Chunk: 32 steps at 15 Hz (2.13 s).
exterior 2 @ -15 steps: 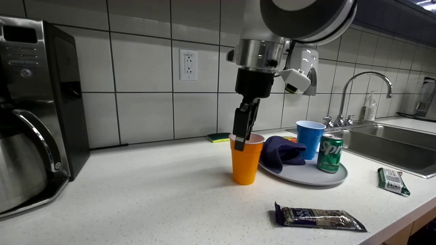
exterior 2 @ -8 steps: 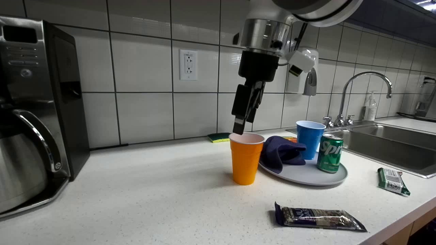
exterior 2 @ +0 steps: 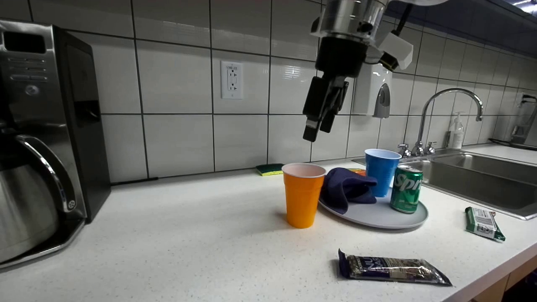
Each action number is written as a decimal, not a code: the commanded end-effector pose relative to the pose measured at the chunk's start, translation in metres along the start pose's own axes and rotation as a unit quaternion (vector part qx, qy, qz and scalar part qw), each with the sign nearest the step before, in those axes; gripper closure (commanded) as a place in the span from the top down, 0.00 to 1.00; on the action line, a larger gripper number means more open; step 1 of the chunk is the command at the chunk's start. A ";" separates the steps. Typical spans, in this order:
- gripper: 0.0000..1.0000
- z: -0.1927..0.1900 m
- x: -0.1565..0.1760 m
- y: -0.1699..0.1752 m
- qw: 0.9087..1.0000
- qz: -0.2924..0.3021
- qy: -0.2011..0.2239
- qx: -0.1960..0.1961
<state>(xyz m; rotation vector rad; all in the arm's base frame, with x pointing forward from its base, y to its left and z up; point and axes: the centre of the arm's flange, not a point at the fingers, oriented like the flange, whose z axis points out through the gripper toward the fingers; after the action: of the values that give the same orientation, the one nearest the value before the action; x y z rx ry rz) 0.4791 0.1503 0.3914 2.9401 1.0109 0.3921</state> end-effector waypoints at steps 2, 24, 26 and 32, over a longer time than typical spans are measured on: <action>1.00 -0.026 -0.042 0.033 0.999 0.052 -0.003 -0.011; 1.00 -0.031 -0.166 0.141 0.960 0.278 -0.034 -0.010; 1.00 -0.030 -0.167 0.141 0.960 0.278 -0.035 -0.009; 1.00 -0.014 -0.167 0.146 0.956 0.289 -0.051 -0.013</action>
<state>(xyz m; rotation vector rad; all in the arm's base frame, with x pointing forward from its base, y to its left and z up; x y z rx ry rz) 0.4311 -0.0645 0.3888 3.1499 0.1497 0.2706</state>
